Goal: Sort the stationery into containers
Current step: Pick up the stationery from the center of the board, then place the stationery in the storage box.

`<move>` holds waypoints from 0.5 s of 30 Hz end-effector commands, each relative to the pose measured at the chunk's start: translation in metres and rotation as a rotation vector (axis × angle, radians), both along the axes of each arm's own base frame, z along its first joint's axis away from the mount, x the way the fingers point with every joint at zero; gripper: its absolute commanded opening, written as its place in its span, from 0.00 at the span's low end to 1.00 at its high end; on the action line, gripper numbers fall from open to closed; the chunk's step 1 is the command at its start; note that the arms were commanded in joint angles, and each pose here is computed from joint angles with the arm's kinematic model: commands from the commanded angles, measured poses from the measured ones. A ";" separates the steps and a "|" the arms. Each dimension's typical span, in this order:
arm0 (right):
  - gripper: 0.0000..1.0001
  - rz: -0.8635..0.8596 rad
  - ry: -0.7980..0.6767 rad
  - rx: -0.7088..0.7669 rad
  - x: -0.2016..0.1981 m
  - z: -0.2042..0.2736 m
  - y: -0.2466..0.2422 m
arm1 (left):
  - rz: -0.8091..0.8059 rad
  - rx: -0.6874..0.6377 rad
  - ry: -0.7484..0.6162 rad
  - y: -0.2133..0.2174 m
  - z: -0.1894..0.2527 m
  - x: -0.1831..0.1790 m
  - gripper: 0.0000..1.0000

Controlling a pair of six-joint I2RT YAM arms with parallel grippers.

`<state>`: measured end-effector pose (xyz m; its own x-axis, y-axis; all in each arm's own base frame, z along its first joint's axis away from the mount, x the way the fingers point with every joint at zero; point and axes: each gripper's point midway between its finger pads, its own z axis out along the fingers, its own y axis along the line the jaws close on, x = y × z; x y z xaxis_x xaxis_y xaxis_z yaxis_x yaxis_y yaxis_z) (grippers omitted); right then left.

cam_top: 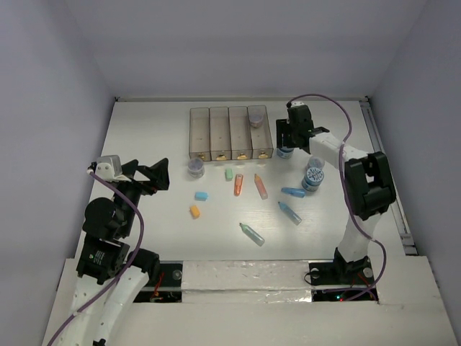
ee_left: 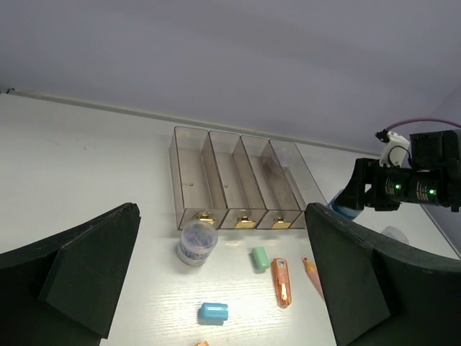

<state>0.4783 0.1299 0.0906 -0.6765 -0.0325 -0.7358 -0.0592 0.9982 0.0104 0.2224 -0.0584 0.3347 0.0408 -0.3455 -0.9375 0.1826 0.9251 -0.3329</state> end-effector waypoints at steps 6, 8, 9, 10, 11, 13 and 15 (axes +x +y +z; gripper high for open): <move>0.45 0.107 -0.332 0.111 0.021 0.145 0.039 | -0.020 -0.015 -0.071 -0.003 0.023 -0.003 0.99; 0.45 0.165 -0.354 0.140 0.027 0.160 0.064 | -0.019 -0.017 -0.070 -0.003 0.022 -0.003 0.99; 0.45 0.188 -0.340 0.148 0.031 0.153 0.075 | -0.019 -0.015 -0.071 -0.002 0.023 -0.003 0.99; 0.45 0.218 -0.371 0.174 0.036 0.168 0.087 | -0.020 -0.016 -0.069 -0.003 0.022 -0.003 0.99; 0.45 0.238 -0.380 0.186 0.038 0.171 0.096 | -0.019 -0.015 -0.069 -0.002 0.022 -0.003 0.99; 0.45 0.269 -0.374 0.201 0.047 0.165 0.114 | -0.020 -0.015 -0.071 -0.003 0.022 -0.004 0.99; 0.45 0.297 -0.413 0.227 0.056 0.184 0.130 | -0.018 -0.016 -0.072 -0.002 0.023 -0.004 0.99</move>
